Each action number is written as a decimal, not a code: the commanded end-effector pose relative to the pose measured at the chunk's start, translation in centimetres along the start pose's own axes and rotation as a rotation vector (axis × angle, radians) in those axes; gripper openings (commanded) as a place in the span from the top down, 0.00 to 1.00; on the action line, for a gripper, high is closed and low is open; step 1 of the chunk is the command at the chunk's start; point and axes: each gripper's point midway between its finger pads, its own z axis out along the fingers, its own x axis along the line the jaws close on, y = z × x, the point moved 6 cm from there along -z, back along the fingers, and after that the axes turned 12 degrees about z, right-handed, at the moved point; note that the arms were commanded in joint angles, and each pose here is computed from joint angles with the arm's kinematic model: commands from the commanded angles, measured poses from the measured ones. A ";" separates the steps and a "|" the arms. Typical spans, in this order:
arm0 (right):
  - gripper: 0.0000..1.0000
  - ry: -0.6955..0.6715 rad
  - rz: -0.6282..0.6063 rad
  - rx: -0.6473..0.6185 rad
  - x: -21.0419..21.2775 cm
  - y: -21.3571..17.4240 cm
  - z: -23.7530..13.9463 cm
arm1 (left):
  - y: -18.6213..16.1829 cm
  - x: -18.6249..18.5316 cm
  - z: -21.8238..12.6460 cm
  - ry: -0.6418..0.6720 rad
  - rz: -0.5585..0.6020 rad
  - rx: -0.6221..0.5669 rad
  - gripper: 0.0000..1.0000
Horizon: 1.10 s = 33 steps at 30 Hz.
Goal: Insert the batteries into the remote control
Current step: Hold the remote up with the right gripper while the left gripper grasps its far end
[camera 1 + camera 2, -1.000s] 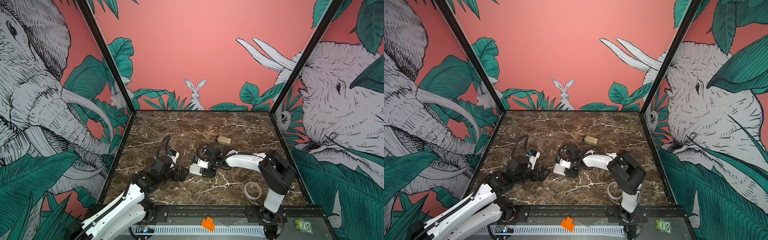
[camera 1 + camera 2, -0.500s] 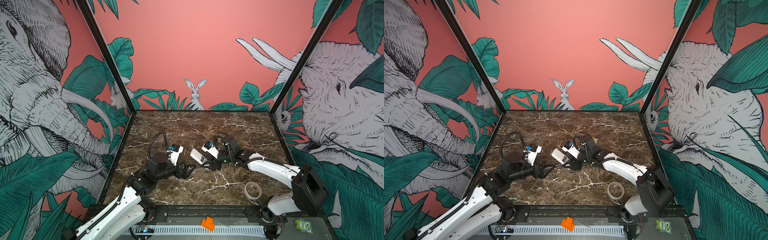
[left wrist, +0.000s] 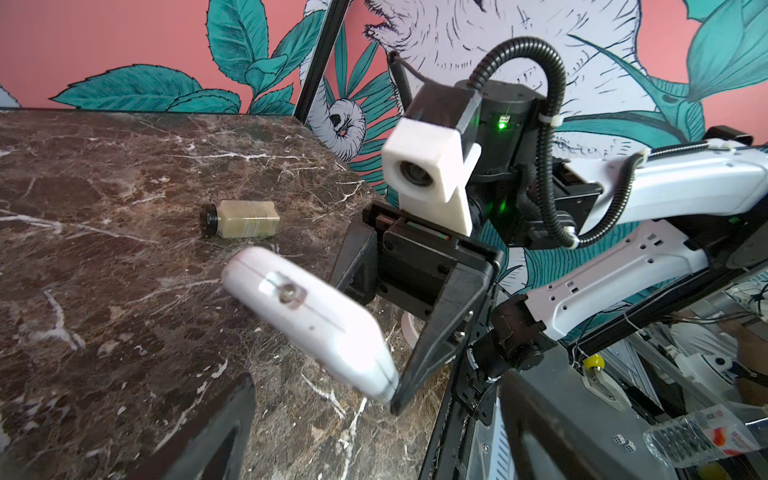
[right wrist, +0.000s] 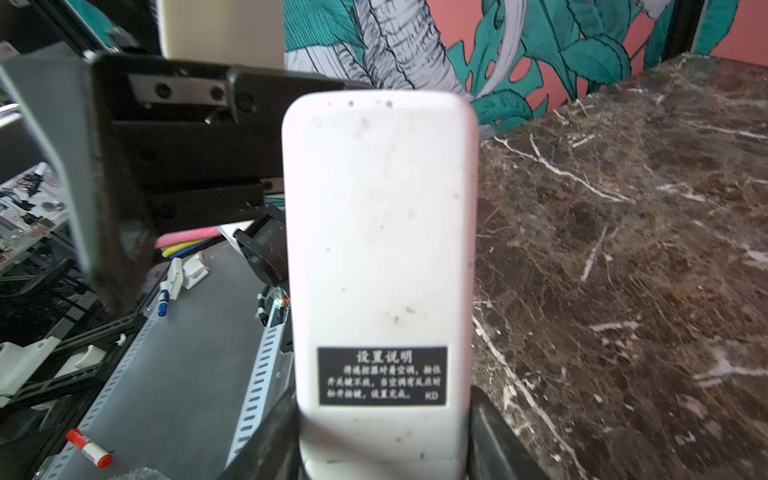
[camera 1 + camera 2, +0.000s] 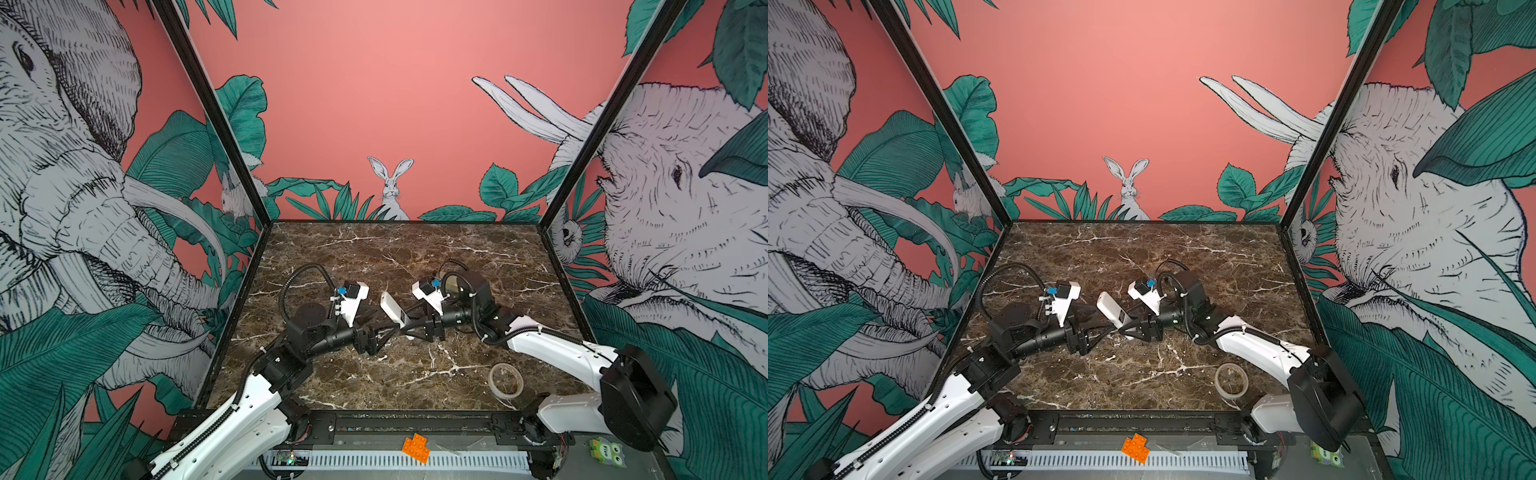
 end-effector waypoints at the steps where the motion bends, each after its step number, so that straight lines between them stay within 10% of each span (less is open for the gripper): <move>1: 0.87 0.128 -0.096 -0.072 2.3 2.0 -0.6 | 2.1 -0.7 -0.1 -0.045 0.070 -0.074 0.08; 20: 0.88 0.261 -0.091 -0.091 3.2 2.5 -0.4 | 3.5 -2.0 0.9 -0.205 0.099 -0.136 0.19; 33: 0.88 0.263 -0.079 -0.088 2.9 2.2 -0.3 | 3.3 -1.6 1.4 -0.195 0.091 -0.128 0.51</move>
